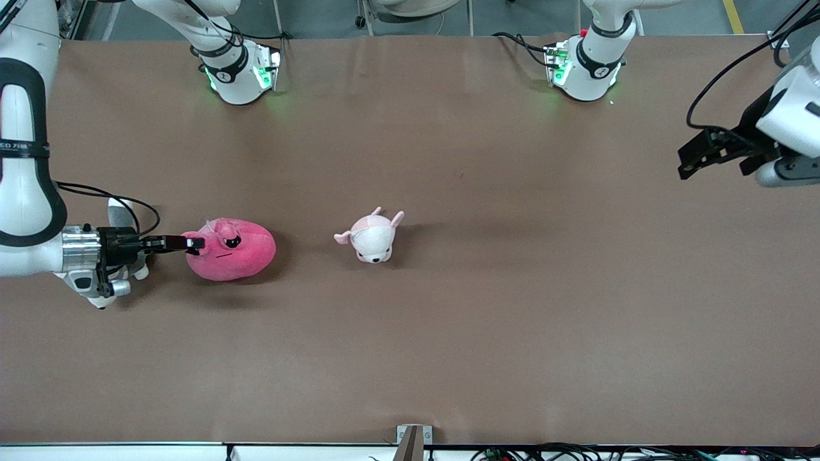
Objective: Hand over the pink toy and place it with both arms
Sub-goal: 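Carry the pink toy beside the grey cat while the left gripper retracts, then lower the pink toy onto the table and open the right gripper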
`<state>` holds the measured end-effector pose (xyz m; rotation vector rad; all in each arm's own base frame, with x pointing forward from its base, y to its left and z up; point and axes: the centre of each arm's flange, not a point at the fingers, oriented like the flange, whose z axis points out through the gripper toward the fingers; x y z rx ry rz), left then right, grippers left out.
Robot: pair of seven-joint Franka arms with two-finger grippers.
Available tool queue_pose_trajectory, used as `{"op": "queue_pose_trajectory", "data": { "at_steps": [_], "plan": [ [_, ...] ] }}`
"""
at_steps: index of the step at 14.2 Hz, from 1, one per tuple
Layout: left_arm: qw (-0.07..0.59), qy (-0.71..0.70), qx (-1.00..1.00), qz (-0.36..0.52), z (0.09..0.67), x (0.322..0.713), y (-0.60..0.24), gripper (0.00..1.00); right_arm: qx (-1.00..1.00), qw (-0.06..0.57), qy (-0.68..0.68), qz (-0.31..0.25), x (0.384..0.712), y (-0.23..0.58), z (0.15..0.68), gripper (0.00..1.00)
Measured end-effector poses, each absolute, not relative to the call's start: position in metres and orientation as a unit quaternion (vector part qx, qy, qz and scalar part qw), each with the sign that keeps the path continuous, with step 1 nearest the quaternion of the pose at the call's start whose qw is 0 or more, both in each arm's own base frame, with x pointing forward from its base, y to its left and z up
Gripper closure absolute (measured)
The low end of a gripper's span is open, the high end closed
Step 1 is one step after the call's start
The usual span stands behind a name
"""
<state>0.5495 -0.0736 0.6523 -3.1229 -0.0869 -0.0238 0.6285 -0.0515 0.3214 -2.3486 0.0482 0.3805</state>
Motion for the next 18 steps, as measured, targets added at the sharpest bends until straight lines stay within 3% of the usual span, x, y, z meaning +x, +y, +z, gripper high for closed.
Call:
{"op": "queue_pose_trajectory", "data": {
  "at_steps": [4, 9, 12, 13, 16, 18],
  "plan": [
    [0.008, -0.036, -0.999, 0.000, 0.651, 0.523, -0.071, 0.00, -0.912, 0.379, 0.014, 0.157, 0.629, -0.051, 0.298, 0.85],
    [0.009, -0.041, -0.999, 0.005, 0.647, 0.522, -0.064, 0.00, -0.912, 0.379, 0.017, 0.156, 0.630, -0.054, 0.288, 0.88],
    [0.010, -0.043, -0.999, 0.008, 0.645, 0.522, -0.062, 0.00, -0.914, 0.376, 0.018, 0.151, 0.631, -0.055, 0.284, 0.83],
    [0.010, -0.043, -0.999, 0.009, 0.643, 0.522, -0.062, 0.00, -0.915, 0.376, 0.018, 0.148, 0.632, -0.056, 0.285, 0.79],
    [0.011, -0.040, -0.999, 0.011, 0.641, 0.522, -0.066, 0.00, -0.924, 0.362, 0.006, 0.126, 0.645, -0.062, 0.308, 0.47],
    [0.011, -0.039, -0.999, 0.011, 0.641, 0.522, -0.068, 0.00, -0.939, 0.326, -0.007, 0.109, 0.657, -0.069, 0.349, 0.28]
  ]
}}
